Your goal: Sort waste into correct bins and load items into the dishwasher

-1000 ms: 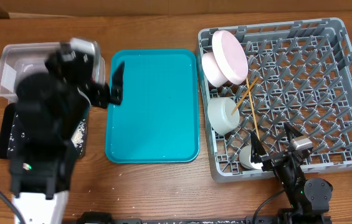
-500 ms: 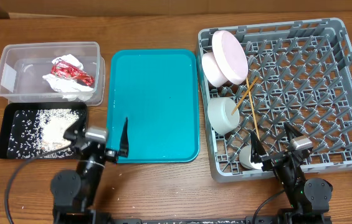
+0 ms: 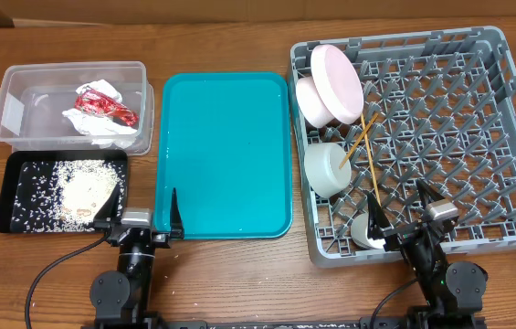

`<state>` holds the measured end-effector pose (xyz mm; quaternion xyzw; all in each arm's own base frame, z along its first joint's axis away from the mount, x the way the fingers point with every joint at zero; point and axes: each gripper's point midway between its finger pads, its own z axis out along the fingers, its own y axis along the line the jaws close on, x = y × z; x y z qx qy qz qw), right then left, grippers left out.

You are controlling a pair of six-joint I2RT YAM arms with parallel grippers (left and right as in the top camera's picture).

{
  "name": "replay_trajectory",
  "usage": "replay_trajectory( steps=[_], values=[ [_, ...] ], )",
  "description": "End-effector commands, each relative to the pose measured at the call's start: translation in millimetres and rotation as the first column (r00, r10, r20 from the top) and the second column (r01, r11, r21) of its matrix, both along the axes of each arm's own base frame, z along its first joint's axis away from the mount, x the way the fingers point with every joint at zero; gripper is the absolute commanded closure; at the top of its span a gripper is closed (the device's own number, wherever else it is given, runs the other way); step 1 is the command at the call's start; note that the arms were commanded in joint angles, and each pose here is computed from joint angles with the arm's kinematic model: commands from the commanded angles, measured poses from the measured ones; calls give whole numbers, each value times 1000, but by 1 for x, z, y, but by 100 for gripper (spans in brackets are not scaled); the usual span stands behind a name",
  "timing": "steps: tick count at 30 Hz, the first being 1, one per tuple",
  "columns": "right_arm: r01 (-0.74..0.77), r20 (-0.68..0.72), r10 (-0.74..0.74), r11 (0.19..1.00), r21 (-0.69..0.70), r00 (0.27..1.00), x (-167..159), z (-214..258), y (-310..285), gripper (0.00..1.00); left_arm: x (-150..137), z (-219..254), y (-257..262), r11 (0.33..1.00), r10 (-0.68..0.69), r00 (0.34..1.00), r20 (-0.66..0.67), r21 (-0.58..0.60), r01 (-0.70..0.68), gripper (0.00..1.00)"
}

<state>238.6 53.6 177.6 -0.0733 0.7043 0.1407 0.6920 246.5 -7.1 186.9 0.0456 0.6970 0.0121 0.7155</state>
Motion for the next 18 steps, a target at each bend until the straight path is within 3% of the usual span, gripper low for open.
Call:
replay_trajectory(
  steps=[1,3,18],
  values=[
    [-8,5,8,1000,0,1000,0,-2,2,0,0,-16,3,1000,5,999,-39,-19,-6,0],
    [-8,5,8,1000,0,1000,0,-2,2,0,-1,-32,4,1000,10,994,-106,-22,-13,0],
    [-8,5,8,1000,0,1000,0,-2,2,0,0,-30,5,999,17,995,-99,-38,-21,0]
  ],
)
